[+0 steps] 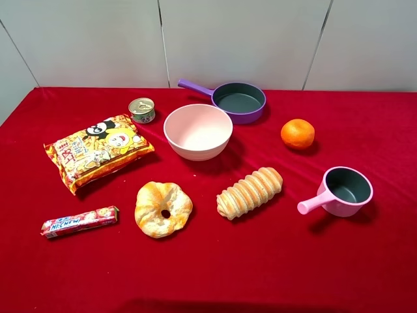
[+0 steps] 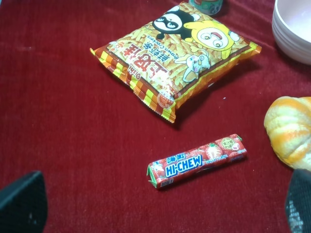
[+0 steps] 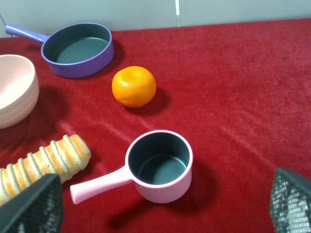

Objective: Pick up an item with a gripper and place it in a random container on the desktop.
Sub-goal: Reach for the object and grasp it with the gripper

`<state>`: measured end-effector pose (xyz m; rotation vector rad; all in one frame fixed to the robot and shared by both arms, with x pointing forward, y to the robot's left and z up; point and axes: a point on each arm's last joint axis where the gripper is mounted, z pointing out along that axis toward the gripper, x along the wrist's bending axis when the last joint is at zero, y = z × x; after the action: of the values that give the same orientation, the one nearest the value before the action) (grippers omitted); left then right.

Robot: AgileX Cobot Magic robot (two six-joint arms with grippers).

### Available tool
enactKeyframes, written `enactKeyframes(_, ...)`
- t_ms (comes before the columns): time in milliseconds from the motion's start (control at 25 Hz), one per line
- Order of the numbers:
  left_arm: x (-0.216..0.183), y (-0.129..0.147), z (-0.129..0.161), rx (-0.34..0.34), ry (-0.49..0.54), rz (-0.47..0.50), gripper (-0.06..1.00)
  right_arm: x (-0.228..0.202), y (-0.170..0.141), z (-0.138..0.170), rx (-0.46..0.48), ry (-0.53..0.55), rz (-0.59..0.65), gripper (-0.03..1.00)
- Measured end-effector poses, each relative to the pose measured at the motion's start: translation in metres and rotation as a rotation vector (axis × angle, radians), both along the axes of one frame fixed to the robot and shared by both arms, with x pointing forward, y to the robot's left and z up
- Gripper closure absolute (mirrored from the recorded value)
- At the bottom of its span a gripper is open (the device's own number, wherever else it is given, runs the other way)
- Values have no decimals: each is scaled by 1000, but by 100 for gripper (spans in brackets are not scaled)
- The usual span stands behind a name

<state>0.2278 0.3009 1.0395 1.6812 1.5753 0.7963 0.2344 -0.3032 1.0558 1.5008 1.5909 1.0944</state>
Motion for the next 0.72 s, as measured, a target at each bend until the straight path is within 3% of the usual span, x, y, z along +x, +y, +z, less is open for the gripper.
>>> enactKeyframes(720, 0, 0, 0, 0, 0, 0, -3, 0, 0, 0, 0, 0, 0, 33)
